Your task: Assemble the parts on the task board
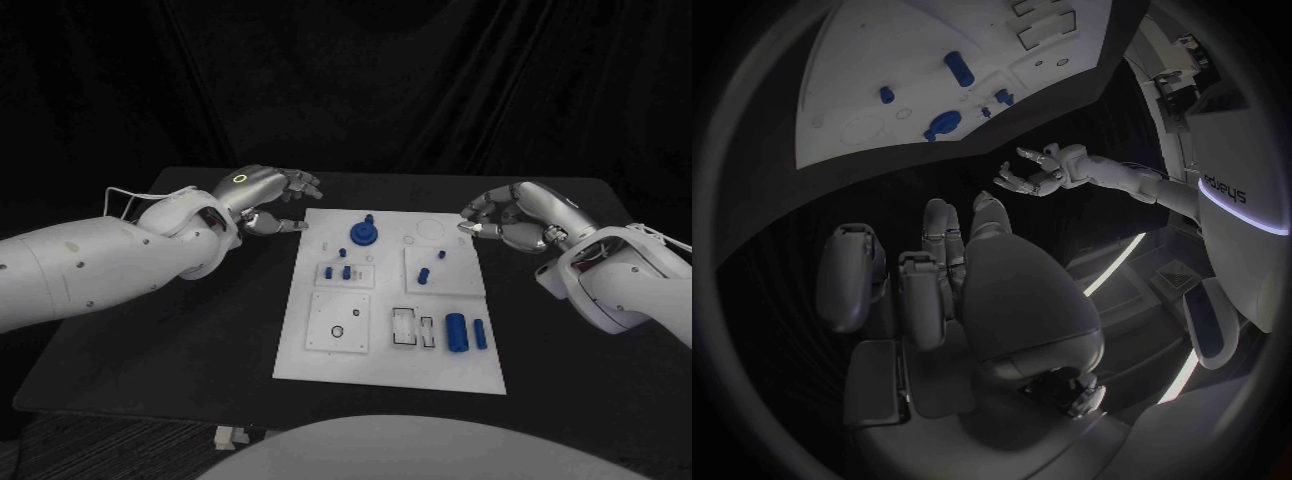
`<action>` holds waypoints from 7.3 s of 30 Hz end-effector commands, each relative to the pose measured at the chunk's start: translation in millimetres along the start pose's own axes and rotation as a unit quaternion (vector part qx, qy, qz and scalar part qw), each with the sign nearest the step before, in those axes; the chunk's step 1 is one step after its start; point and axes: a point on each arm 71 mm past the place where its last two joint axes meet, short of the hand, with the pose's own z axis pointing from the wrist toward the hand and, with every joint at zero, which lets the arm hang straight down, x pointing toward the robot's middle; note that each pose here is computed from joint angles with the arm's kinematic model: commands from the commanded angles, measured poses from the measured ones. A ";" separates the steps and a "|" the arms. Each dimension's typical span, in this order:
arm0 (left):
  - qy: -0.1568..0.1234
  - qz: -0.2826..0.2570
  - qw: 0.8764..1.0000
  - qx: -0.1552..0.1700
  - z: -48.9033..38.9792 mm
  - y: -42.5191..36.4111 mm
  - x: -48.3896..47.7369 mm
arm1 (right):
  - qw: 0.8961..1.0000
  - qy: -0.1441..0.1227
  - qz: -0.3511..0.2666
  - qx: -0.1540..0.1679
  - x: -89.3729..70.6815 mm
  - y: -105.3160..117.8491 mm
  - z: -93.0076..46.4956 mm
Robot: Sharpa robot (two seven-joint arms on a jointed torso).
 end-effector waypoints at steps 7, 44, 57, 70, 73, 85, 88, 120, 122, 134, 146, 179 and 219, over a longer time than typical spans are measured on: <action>-0.098 -0.460 0.882 -0.008 -8.2 9.3 -7.0 | 0.989 0.016 -0.143 -0.020 3.1 0.4 16.0; -0.083 -0.646 0.759 0.016 -31.6 -10.5 29.7 | 0.953 0.135 -0.270 -0.030 63.1 -6.7 41.6; -0.073 -0.652 0.754 0.014 -32.5 -11.1 32.3 | 0.952 0.147 -0.268 -0.027 73.5 -11.1 47.2; -0.065 -0.656 0.751 0.013 -32.4 -11.4 34.4 | 0.952 0.149 -0.266 -0.032 78.5 -13.8 51.6; -0.064 -0.657 0.751 0.012 -32.3 -11.6 35.0 | 0.952 0.151 -0.266 -0.033 79.1 -13.8 52.3; -0.060 -0.659 0.750 0.010 -31.5 -11.0 37.2 | 0.955 0.141 -0.256 -0.044 78.5 -11.7 52.9; -0.058 -0.659 0.750 0.009 -31.4 -10.8 37.9 | 0.957 0.137 -0.252 -0.045 77.9 -11.3 52.8; -0.048 -0.662 0.748 -0.008 -36.2 -6.5 46.9 | 0.963 0.082 -0.244 -0.076 46.8 11.5 55.7; -0.048 -0.662 0.748 -0.009 -36.3 -6.3 46.9 | 0.964 0.077 -0.243 -0.081 43.1 16.5 55.9; -0.050 -0.661 0.749 -0.010 -36.7 -6.1 47.0 | 0.964 0.073 -0.212 -0.142 45.6 72.7 50.4; -0.069 -0.650 0.757 -0.011 -39.1 -4.4 44.3 | 0.956 0.110 -0.185 -0.200 86.9 118.4 47.4; -0.115 -0.618 0.777 -0.021 -43.4 -0.9 43.2 | 0.945 0.177 -0.176 -0.210 140.5 127.3 41.2; -0.098 -0.632 0.769 -0.021 -45.9 -0.6 48.9 | 0.941 0.205 -0.170 -0.209 162.9 127.4 38.5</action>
